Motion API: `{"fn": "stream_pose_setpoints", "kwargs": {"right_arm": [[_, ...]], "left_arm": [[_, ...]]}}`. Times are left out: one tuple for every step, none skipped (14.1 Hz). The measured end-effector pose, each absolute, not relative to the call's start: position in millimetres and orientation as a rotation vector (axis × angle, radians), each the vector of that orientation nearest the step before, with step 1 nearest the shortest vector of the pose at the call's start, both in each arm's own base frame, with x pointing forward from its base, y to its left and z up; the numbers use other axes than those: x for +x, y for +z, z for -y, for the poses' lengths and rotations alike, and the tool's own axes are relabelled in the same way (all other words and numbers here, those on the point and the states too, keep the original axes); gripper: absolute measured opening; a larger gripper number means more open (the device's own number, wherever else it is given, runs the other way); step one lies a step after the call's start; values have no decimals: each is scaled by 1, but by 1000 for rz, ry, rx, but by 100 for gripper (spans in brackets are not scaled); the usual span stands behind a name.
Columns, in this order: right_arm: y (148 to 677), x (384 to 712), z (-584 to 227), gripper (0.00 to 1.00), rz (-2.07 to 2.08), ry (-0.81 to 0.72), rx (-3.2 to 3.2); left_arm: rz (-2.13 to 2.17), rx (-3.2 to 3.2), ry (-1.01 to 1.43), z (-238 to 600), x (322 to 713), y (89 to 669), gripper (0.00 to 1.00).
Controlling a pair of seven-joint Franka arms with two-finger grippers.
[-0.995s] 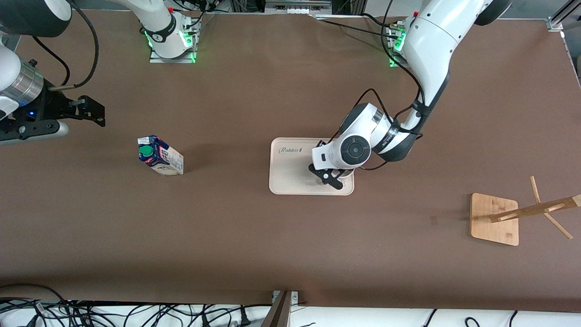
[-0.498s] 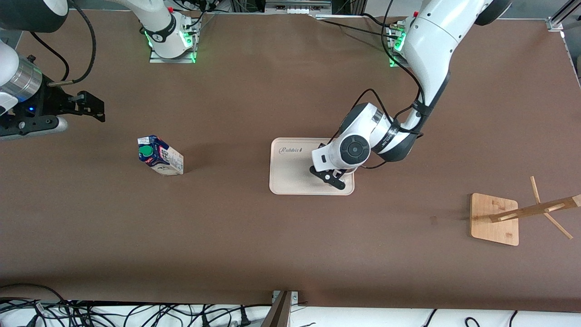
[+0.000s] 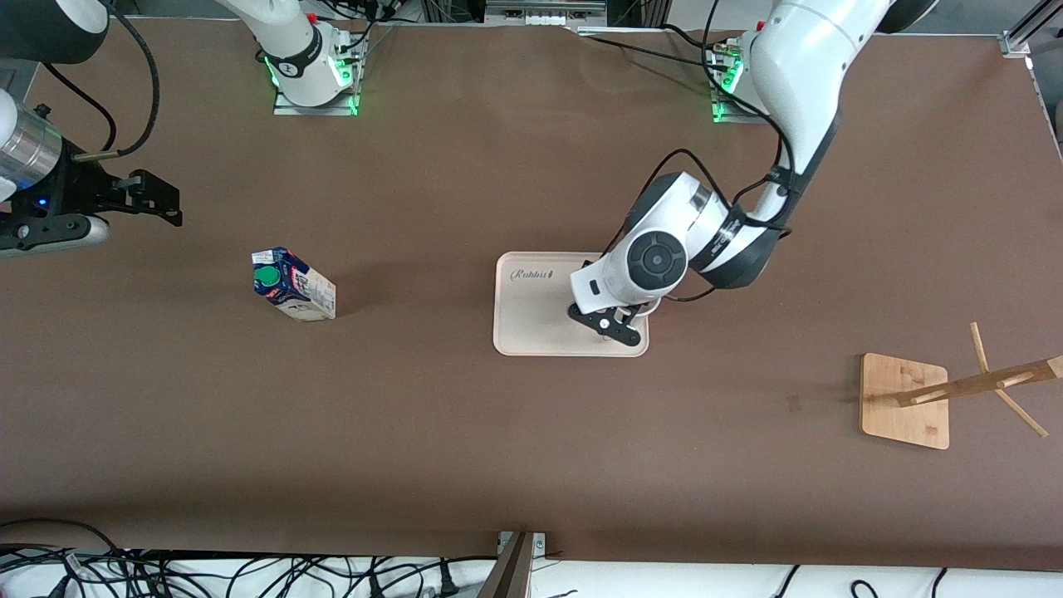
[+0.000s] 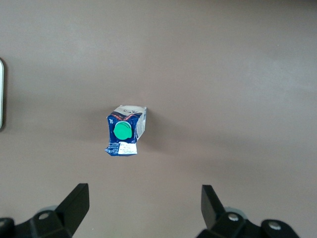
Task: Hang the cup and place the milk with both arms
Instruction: 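Lift the white mug with the left gripper toward the wooden stand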
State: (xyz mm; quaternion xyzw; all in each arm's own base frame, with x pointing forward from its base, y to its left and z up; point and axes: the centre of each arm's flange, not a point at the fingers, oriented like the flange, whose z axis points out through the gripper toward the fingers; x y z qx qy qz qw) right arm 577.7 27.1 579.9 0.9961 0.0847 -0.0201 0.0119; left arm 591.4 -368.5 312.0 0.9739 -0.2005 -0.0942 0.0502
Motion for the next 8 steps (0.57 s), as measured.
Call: {"fn": "stream_pose_setpoints", "kwargs": {"right_arm": [[580, 578, -25, 100, -260, -61, 3108], [580, 578, -23, 100, -256, -56, 3109], [581, 579, -22, 100, -254, -45, 3110], [582, 580, -23, 100, -255, -31, 3110], [582, 581, -23, 100, -256, -20, 3109], [583, 581, -24, 100, -258, -7, 3109], [584, 582, -24, 100, -259, 6, 3108], [584, 583, -24, 100, -260, 15, 3108]], "left_arm": [[600, 2977, -221, 366, 594, 342, 8], [585, 2988, -153, 359, 596, 375, 8], [565, 3002, -89, 348, 598, 408, 8], [541, 3018, -47, 334, 598, 438, 8], [510, 3033, -14, 317, 598, 464, 8], [465, 3051, 16, 297, 600, 485, 8], [405, 3061, 32, 276, 604, 500, 8], [326, 3053, 36, 253, 610, 508, 8]]}}
